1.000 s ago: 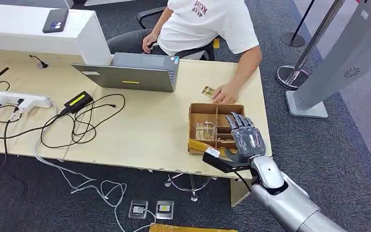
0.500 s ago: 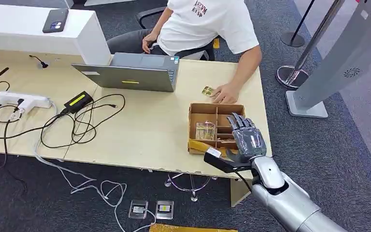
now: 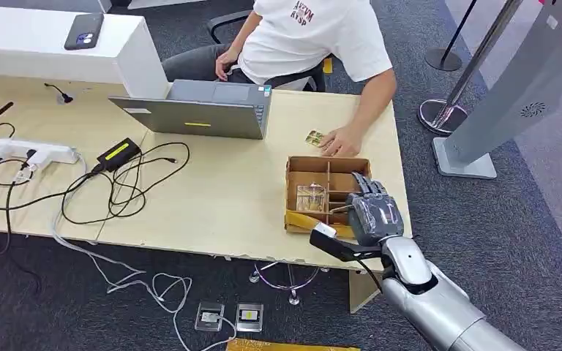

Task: Pass the card to the sensor for recognition and then transmit it.

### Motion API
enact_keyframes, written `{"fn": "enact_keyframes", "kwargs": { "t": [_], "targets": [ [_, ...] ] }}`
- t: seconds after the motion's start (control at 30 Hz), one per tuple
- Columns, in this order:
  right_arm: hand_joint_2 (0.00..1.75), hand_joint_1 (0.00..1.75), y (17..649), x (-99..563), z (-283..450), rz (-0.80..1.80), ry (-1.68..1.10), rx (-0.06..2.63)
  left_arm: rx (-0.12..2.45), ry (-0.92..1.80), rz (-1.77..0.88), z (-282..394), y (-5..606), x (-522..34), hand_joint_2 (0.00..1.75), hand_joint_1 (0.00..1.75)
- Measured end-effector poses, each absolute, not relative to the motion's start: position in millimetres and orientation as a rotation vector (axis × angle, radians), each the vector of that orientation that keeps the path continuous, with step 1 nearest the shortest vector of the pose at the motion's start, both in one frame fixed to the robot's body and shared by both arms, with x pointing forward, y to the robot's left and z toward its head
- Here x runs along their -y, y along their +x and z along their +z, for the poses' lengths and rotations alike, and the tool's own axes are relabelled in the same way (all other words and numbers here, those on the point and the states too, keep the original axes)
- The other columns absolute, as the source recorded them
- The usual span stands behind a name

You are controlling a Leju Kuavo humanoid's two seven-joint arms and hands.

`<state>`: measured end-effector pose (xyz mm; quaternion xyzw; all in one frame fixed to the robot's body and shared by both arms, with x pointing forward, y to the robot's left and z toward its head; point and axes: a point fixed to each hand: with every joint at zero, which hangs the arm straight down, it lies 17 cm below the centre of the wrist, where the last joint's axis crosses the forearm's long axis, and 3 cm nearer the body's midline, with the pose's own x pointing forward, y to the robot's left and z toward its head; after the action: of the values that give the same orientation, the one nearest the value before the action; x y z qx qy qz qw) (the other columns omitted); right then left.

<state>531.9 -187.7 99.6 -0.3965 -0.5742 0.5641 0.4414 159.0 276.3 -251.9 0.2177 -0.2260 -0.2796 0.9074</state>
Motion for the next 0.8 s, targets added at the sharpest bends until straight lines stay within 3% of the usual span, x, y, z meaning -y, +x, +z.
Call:
{"fn": "enact_keyframes", "kwargs": {
  "t": [0.8],
  "targets": [
    [1.75, 1.75, 541.3, 173.9, 122.8, 1.334, -1.024, 1.516, 0.472, 0.451, -0.588, -251.4, 160.3, -275.8, 0.0, 0.0]
  ]
}}
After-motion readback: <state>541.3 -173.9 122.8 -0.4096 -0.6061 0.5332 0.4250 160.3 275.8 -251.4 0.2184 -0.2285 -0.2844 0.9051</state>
